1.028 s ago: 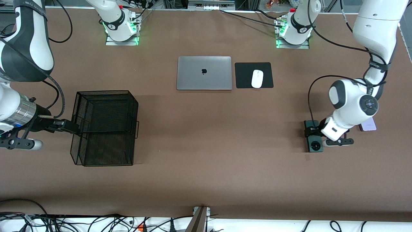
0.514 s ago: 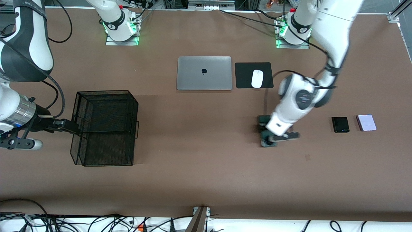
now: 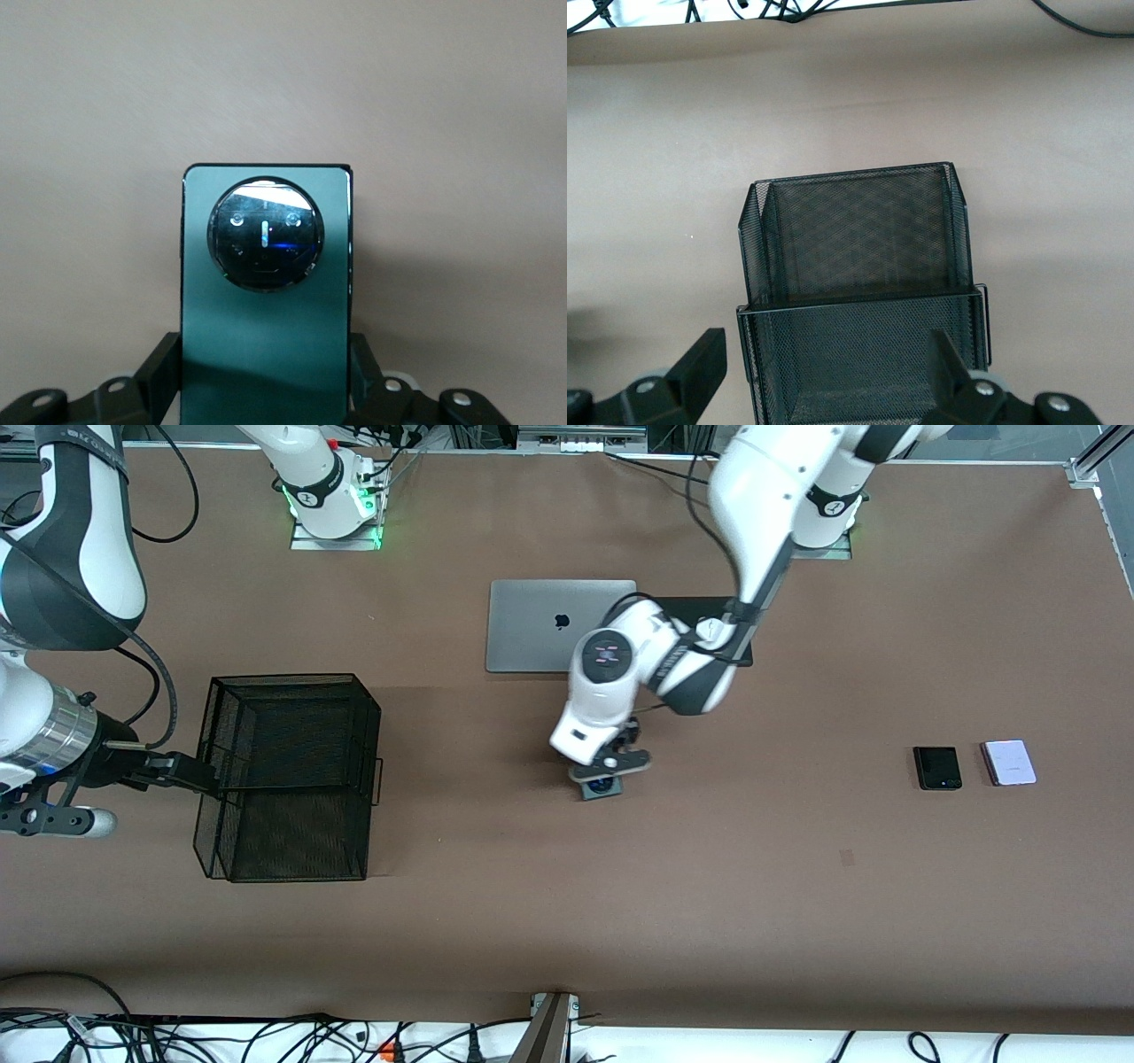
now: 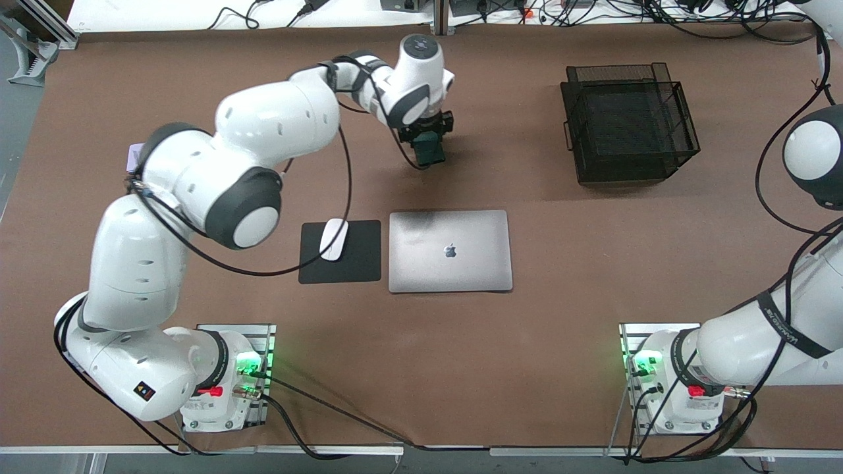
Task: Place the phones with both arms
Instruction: 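Carry the teal phone with the left gripper to the laptop and release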
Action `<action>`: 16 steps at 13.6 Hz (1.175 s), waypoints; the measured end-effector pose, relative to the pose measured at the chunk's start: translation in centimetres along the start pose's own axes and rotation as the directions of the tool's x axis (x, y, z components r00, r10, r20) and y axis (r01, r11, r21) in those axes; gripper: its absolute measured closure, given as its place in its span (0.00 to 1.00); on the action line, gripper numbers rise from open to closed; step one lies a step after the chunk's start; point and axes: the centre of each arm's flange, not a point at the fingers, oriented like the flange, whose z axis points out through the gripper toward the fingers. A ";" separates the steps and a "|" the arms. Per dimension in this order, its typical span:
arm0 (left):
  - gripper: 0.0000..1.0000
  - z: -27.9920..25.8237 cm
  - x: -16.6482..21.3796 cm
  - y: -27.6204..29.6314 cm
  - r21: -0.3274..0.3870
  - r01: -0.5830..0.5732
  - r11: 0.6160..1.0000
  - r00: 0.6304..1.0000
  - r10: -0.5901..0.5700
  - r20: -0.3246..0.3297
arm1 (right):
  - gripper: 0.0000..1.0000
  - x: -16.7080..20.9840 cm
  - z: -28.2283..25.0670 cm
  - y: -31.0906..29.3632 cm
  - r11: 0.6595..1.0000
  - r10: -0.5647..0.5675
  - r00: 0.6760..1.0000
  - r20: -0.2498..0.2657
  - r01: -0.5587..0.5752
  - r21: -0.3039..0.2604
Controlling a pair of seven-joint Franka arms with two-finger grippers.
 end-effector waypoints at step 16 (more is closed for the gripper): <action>0.08 3.6 -6.8 9.4 -0.001 -0.154 0.988 0.974 0.152 -0.170 | 0.00 -0.1 0.0 -0.5 1.000 -0.009 1.000 0.003 0.009 0.003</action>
